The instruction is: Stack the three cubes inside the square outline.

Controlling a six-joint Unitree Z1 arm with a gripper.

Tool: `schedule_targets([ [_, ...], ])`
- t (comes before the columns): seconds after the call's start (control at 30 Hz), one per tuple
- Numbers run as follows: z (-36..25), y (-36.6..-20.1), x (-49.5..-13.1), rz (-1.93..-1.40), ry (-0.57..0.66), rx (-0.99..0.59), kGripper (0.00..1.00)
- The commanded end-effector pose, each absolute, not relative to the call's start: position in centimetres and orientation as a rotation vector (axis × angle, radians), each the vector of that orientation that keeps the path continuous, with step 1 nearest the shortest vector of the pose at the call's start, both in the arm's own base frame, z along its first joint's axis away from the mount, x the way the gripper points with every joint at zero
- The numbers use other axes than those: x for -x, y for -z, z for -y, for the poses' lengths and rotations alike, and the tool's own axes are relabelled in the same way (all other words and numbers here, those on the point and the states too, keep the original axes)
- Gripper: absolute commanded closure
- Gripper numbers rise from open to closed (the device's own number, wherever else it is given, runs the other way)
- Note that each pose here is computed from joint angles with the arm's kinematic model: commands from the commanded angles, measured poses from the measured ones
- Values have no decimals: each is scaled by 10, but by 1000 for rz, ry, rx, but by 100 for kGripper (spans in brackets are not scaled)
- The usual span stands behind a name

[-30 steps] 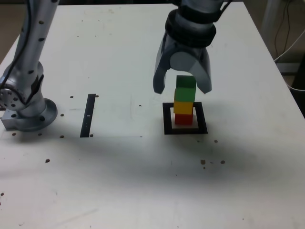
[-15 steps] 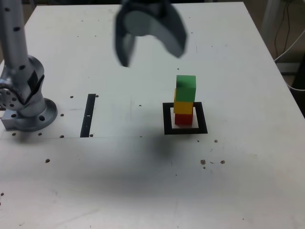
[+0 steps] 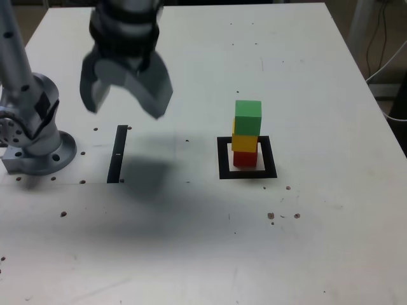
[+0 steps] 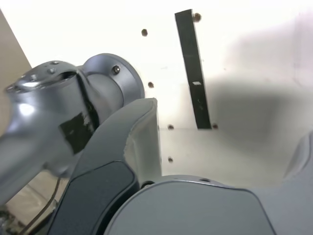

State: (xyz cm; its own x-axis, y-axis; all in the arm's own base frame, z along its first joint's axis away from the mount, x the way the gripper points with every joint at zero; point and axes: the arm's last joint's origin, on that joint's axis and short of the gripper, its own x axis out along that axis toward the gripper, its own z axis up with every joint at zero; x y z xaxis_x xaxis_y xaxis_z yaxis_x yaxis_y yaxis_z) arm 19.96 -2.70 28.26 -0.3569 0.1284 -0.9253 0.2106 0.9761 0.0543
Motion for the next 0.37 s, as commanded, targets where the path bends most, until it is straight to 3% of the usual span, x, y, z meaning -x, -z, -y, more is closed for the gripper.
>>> schedule_targets([
  [0.0,26,-265,-192,-1966,78,-243,0],
  [0.17,24,-241,-183,-1953,55,-231,0],
  [0.33,24,-232,-179,-1940,56,-220,0],
])
